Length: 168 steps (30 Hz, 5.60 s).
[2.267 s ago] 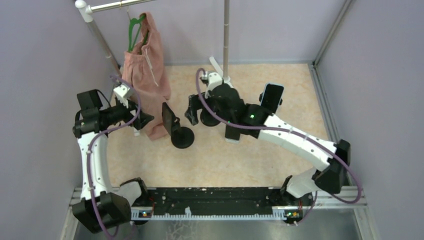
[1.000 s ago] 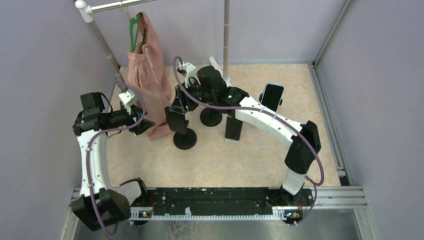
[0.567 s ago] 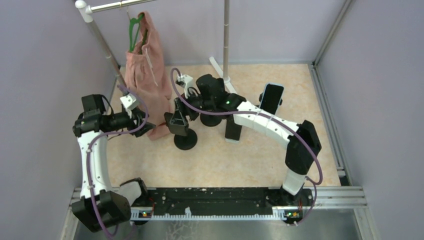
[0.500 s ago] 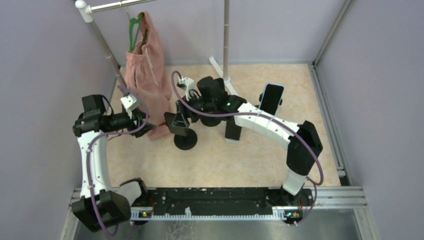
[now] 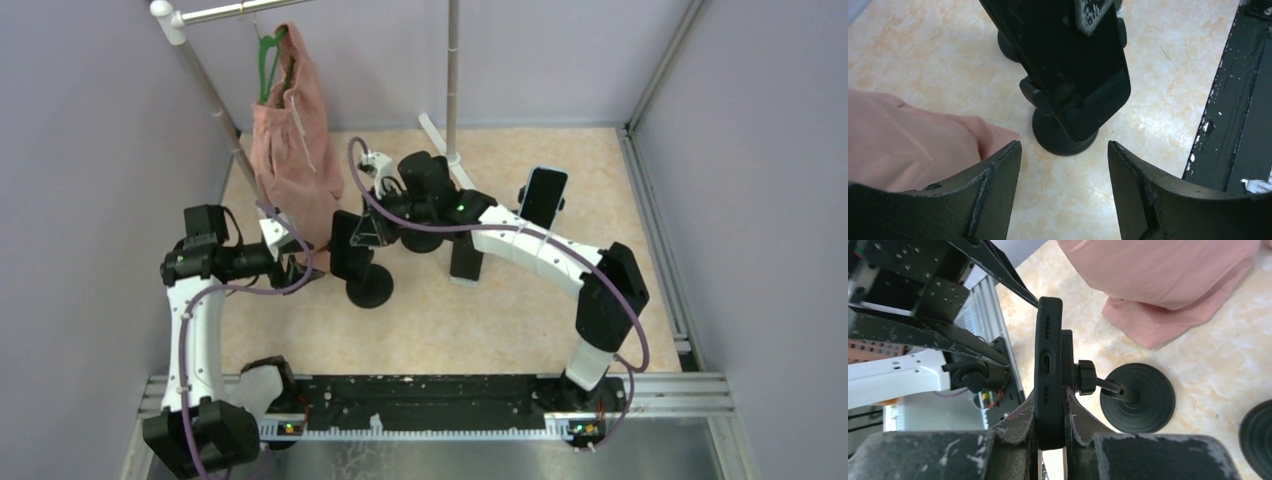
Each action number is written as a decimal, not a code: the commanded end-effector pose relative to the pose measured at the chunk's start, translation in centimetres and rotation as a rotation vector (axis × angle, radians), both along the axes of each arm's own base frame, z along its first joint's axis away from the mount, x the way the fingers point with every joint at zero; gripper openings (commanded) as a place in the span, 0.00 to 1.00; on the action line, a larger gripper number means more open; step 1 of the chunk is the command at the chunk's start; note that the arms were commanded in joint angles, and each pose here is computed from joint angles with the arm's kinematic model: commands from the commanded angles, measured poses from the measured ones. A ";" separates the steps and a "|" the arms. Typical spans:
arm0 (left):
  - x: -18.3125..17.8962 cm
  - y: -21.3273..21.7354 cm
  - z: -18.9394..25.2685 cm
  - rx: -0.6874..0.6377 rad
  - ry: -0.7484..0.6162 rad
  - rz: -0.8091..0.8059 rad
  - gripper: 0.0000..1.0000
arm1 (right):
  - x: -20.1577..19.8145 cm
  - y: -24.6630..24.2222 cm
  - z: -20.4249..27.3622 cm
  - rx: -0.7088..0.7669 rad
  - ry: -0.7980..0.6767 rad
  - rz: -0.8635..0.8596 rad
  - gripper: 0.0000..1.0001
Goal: Remove the phone from the phone stand
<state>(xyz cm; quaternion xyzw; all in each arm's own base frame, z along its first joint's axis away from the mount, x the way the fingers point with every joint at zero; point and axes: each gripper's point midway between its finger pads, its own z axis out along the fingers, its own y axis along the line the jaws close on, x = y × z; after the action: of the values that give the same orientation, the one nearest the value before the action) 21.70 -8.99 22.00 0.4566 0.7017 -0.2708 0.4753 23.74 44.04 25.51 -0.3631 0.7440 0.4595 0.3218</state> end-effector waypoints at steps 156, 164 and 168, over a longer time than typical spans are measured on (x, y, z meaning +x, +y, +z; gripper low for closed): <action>10.5 2.7 4.8 -0.106 -0.106 0.568 0.00 | -19.0 -8.7 23.5 0.756 0.089 0.645 0.00; 6.1 -2.5 5.9 -0.225 0.026 0.237 0.67 | -14.6 -8.9 20.5 0.578 0.010 0.508 0.00; 3.1 -3.6 8.0 -0.211 -0.045 0.102 0.90 | -13.5 -11.4 20.5 0.647 0.054 0.541 0.00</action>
<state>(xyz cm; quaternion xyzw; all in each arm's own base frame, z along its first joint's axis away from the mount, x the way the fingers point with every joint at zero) 24.46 -14.31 28.30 0.3445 0.6944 -0.3711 0.5113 17.37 39.06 39.58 -0.3136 0.5688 0.6909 0.3175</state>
